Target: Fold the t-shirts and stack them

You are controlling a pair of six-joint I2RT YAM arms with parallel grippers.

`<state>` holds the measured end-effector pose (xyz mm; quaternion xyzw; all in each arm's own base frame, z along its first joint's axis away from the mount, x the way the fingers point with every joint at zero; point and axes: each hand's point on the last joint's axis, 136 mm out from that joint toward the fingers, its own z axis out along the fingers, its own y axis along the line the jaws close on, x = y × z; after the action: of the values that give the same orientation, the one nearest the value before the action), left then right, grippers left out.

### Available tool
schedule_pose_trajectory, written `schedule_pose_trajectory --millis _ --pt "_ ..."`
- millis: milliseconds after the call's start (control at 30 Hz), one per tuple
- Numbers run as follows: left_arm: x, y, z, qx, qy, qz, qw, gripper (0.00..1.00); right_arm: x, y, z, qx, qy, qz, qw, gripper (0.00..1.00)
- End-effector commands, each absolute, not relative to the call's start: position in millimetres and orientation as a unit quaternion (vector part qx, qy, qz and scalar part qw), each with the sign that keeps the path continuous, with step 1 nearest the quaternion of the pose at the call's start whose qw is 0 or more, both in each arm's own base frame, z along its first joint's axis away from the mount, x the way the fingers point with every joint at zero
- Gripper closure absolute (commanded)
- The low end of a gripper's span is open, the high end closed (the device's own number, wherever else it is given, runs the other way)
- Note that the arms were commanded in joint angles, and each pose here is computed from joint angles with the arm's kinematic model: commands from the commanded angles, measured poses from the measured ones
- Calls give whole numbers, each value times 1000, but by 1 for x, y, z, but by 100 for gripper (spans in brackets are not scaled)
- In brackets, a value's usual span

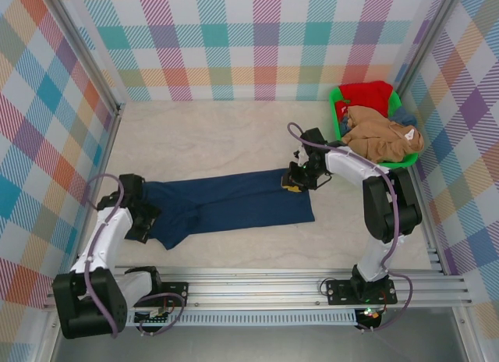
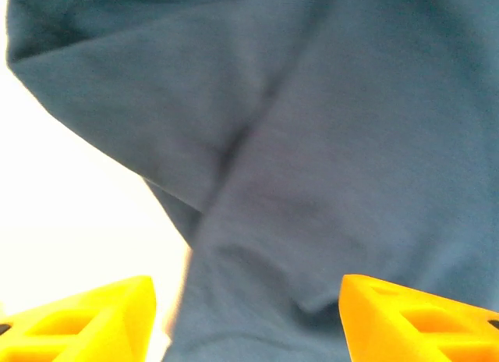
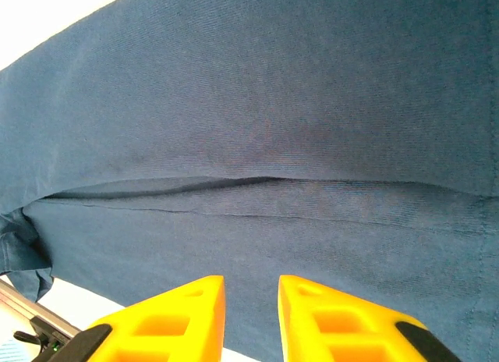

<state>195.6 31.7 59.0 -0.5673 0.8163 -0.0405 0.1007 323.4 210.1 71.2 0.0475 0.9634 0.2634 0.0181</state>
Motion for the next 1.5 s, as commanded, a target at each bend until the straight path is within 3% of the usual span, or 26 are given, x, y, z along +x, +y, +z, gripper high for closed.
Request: schedule_pose_trajectory --millis 0,133,267,533,967,1033,1067,1100,1133,1300,1467 --pt "219 34 55 -559 816 -81 122 39 324 216 76 29 962 271 14 76" --pt "195 33 44 -557 825 -52 83 40 323 216 78 31 962 273 16 76" --pt "189 27 34 -558 817 -84 118 43 323 216 76 34 961 275 13 76" --pt "193 28 41 -556 810 -98 157 69 326 218 74 32 961 274 10 76" --pt "207 33 59 -527 828 -91 171 98 327 219 71 36 961 275 9 76" --pt "203 33 60 -523 834 -82 157 97 326 218 72 37 961 275 9 76" --pt "197 34 59 -524 836 -73 146 88 326 219 72 36 961 275 9 76" --pt "190 33 56 -523 839 -66 132 70 327 218 73 36 961 276 10 76" --pt "182 31 53 -524 841 -59 117 59 327 218 73 37 960 276 10 76" --pt "182 19 38 -525 838 -97 115 57 327 220 70 38 959 279 7 76" --pt "179 16 25 -519 843 -98 101 65 329 221 73 36 960 278 9 76"
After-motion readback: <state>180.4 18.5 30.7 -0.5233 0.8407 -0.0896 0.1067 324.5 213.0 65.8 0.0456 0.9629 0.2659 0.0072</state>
